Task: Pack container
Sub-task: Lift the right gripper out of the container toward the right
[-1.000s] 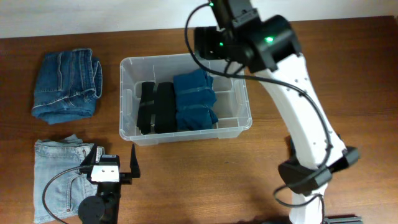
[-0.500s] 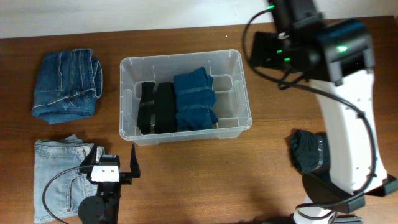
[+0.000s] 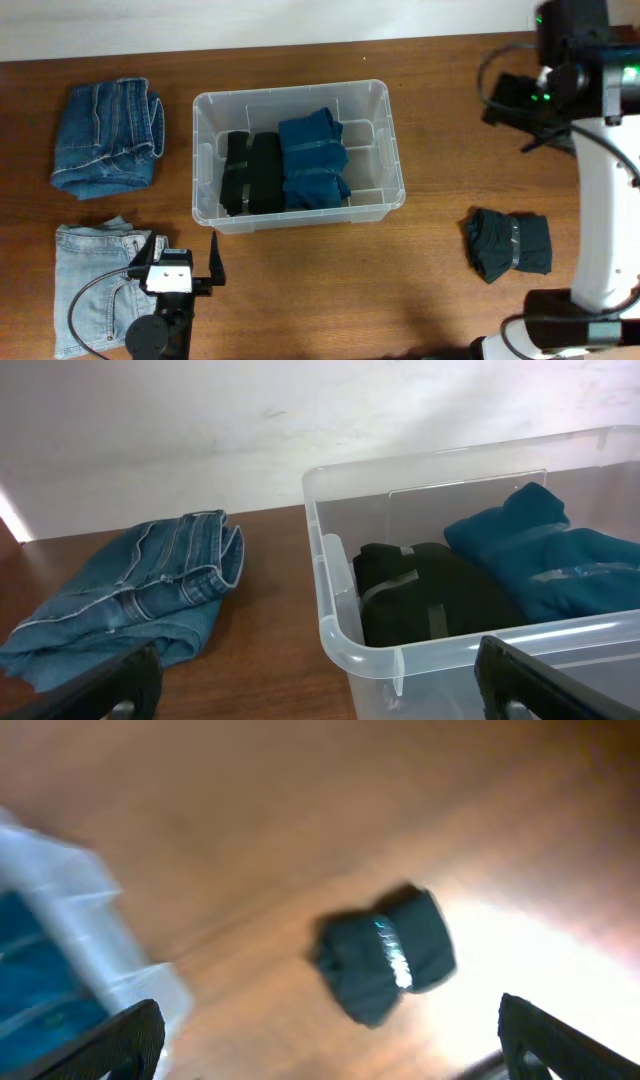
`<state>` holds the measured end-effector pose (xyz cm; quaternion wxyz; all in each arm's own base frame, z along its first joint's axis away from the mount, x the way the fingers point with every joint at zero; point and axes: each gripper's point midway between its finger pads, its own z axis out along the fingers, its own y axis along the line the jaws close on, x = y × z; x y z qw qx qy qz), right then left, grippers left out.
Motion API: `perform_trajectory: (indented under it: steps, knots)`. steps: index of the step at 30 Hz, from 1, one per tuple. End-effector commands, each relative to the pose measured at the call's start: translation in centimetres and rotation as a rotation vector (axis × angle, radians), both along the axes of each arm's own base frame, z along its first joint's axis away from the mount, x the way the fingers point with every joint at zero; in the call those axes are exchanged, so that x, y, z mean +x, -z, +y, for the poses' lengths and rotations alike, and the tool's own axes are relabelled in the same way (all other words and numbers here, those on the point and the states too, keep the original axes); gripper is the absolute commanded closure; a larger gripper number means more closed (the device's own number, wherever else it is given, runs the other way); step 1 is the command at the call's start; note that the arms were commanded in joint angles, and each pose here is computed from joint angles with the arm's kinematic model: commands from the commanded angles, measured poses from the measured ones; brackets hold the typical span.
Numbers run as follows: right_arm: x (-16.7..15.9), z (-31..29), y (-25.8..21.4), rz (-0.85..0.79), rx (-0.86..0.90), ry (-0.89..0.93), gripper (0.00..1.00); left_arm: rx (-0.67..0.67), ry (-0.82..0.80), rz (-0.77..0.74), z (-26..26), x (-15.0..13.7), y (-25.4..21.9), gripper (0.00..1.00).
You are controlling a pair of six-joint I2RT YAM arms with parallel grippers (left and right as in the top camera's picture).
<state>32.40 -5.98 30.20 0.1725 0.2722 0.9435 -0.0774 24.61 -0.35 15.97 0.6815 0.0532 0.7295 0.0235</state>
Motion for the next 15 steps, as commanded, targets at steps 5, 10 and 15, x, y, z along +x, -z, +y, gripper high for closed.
perform_trajectory:
  steps: [5, 10, 15]
  knots:
    - [-5.0, -6.2, 5.8, 0.211, 0.058, 0.271, 0.01, 0.008, 0.010, 0.000, -0.2, 0.0, 0.1, 0.01]
    - [-7.5, -8.9, 8.2, 0.285, 0.092, 0.396, 0.01, 0.008, 0.010, 0.000, -0.2, 0.0, 0.1, 0.01]
    - [-8.6, -9.5, 10.5, 0.310, 0.186, 0.463, 0.01, 0.008, 0.010, 0.000, -0.2, 0.0, 0.1, 0.01]
